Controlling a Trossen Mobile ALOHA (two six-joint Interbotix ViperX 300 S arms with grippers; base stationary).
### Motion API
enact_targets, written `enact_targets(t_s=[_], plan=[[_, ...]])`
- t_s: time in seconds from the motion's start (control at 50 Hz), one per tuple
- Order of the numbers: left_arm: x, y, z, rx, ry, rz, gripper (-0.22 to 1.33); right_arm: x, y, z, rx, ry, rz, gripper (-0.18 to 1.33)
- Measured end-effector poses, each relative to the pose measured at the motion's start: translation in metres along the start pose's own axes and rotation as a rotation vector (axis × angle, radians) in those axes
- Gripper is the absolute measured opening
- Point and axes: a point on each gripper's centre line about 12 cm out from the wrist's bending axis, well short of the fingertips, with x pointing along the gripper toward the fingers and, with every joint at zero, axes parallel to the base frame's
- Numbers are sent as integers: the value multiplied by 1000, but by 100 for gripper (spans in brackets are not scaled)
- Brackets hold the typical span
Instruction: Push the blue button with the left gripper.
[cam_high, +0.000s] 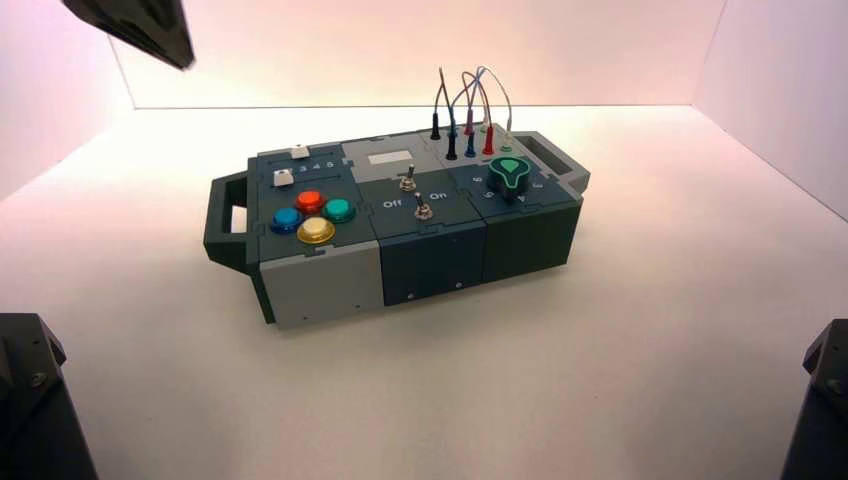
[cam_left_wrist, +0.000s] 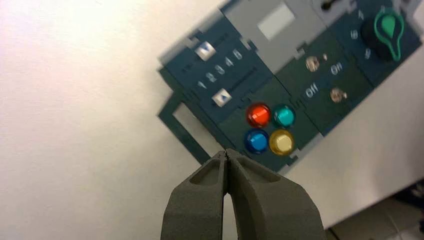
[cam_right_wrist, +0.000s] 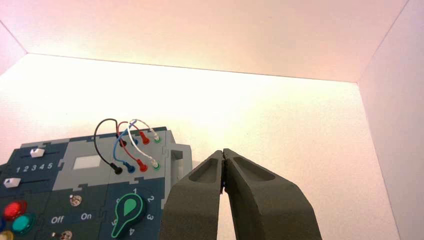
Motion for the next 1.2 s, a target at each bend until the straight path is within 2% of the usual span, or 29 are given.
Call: enact_targets(t_s=[0.24, 0.42, 0.74, 1.2], plan=[[30, -19, 2, 32, 88, -47, -16, -1, 0, 0, 0, 2, 0, -15], [50, -29, 1, 51, 139, -57, -16, -3, 0, 1, 0, -9, 1, -15], [70, -29, -1, 45, 205, -52, -16, -5, 0, 2, 0, -18, 1, -15], [86, -33, -7, 62, 271, -53, -16, -6, 0, 2, 0, -18, 1, -15]])
